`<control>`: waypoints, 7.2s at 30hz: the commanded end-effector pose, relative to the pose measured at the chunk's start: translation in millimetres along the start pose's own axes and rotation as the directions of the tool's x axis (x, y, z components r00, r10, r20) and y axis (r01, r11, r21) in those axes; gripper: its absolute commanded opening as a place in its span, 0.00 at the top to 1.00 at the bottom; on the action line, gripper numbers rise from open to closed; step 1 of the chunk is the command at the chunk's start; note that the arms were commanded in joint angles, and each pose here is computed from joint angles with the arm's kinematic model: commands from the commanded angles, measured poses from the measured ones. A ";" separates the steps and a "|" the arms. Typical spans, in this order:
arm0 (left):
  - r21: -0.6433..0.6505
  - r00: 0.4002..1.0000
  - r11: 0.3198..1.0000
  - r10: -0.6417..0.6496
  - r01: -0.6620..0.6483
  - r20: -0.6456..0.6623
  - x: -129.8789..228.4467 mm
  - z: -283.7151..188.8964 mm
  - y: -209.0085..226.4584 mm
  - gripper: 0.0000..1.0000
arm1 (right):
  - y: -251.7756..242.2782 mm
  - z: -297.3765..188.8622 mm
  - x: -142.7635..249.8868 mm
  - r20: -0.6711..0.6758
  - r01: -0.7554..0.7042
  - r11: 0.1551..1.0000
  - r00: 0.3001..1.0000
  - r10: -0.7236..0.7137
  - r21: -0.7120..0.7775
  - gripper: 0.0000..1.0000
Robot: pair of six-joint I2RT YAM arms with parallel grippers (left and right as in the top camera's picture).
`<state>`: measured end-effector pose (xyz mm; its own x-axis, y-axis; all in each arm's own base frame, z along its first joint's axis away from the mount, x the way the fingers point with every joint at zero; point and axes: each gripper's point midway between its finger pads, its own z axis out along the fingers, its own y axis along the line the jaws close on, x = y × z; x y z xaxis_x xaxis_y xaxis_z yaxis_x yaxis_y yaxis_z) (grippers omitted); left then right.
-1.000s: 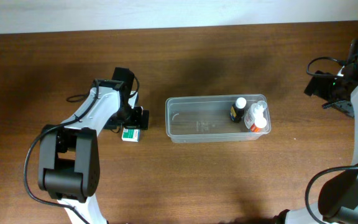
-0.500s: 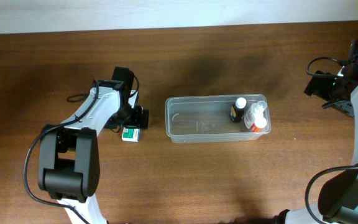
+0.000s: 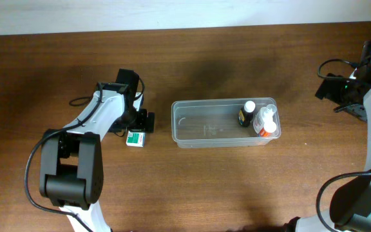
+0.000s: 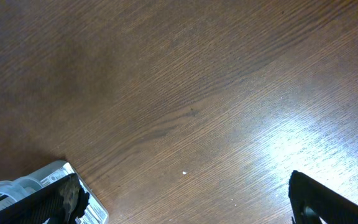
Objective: Pack container
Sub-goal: 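Lower the left gripper and grasp the medicine box, then carry the medicine box into the container and release it, then move the left gripper to the orange-capped jar, then lower the left gripper over the orange-capped jar and grasp it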
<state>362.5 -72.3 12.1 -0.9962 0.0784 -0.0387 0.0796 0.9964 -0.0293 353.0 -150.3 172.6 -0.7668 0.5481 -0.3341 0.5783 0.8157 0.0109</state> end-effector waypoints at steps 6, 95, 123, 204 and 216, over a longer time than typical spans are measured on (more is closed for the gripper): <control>-0.034 1.000 0.999 -0.009 0.008 -0.014 4.1 8.0 4.5 0.02 | -3.9 1.4 -1.0 0.002 -0.012 1.000 1.000 0.012 0.017 0.02; 0.012 0.930 0.969 0.235 -0.248 0.284 -86.2 -163.7 -39.2 0.60 | -4.0 1.4 -1.1 0.003 -0.012 1.000 1.000 0.012 0.017 0.02; 0.008 0.329 0.346 0.885 -0.938 0.330 13.8 -181.1 -248.5 0.50 | -3.9 1.4 -1.0 0.002 -0.012 1.000 1.000 0.012 0.017 0.02; 0.017 0.796 0.826 -0.537 0.564 -0.281 8.3 -76.4 89.3 0.01 | -3.9 1.4 -1.1 0.003 -0.012 1.000 1.000 0.012 0.017 0.02; -0.023 0.769 0.808 -0.568 0.588 -0.295 24.7 -40.9 105.7 0.01 | -3.9 1.4 -1.0 0.002 -0.012 1.000 1.000 0.012 0.017 0.02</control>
<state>348.4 31.0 56.7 -0.8232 -0.4990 0.2709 -0.5261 0.8498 -0.0332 353.0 -150.3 172.5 -0.7672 0.5478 -0.3337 0.5780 0.8159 0.0106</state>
